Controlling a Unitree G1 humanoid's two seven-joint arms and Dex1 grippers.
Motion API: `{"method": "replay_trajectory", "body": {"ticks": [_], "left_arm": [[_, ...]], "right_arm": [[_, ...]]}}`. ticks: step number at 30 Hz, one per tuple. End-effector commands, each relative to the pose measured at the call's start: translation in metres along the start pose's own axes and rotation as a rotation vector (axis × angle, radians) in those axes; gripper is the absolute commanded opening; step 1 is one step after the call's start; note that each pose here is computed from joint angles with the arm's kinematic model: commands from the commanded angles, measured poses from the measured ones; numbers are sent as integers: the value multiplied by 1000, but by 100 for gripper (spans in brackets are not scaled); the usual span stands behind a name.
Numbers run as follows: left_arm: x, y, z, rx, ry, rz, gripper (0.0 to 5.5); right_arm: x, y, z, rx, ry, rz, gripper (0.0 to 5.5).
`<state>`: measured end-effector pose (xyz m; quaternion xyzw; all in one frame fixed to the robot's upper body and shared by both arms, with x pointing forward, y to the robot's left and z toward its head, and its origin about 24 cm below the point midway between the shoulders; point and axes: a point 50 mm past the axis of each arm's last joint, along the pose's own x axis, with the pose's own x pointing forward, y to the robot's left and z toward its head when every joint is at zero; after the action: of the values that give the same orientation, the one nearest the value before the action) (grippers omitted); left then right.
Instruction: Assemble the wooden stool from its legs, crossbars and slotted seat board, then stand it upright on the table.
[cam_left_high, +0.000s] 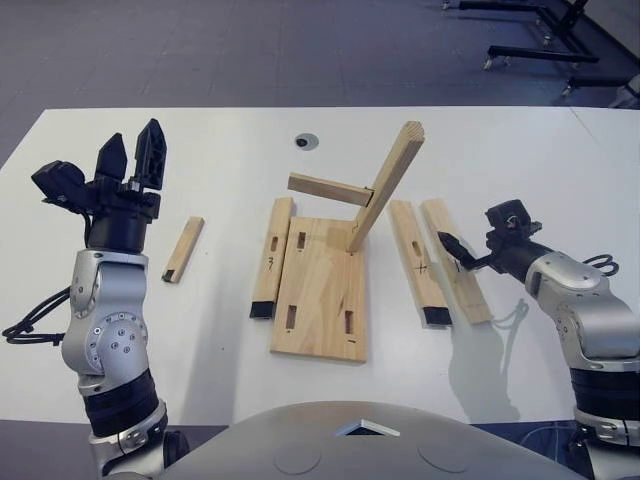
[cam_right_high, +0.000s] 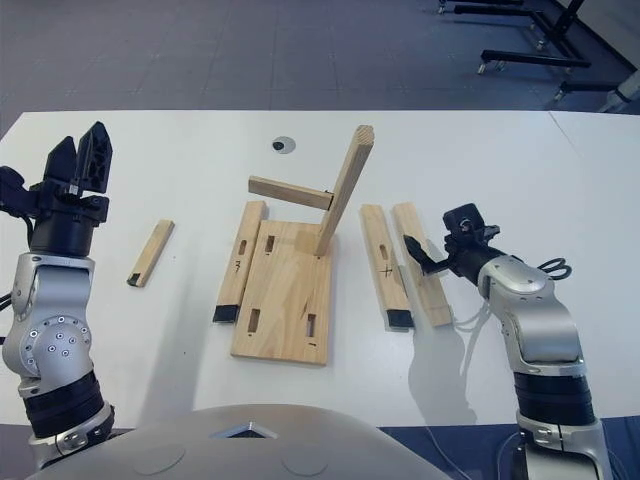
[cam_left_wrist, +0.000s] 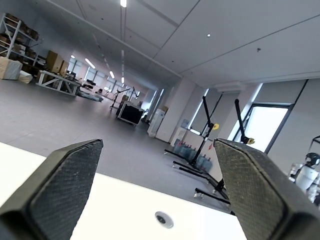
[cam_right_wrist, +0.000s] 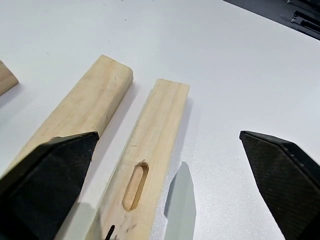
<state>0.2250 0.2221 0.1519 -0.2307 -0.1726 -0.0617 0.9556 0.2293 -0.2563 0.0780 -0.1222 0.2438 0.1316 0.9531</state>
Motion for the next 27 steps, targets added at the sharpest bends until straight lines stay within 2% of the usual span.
{"method": "replay_trajectory", "body": {"ticks": [1,8,11,18,27], "left_arm": [[1,-5,-1,2,-17,-4,406],[3,-9,-1,1,-19,-26,406],[4,-11,-1,2,-23,-32,406],[6,-14,-2,0,-21,-52,406],[13,-14,-5,-62,5,-82,406]], "right_arm": [[-2,-2,-14,-18,72,-7,521],[-6,-2,-31,33,165,-14,521],[-11,3,-44,78,270,-12,521],[-16,16,-58,232,364,-1,391],[-11,23,-60,278,341,2,216]]}}
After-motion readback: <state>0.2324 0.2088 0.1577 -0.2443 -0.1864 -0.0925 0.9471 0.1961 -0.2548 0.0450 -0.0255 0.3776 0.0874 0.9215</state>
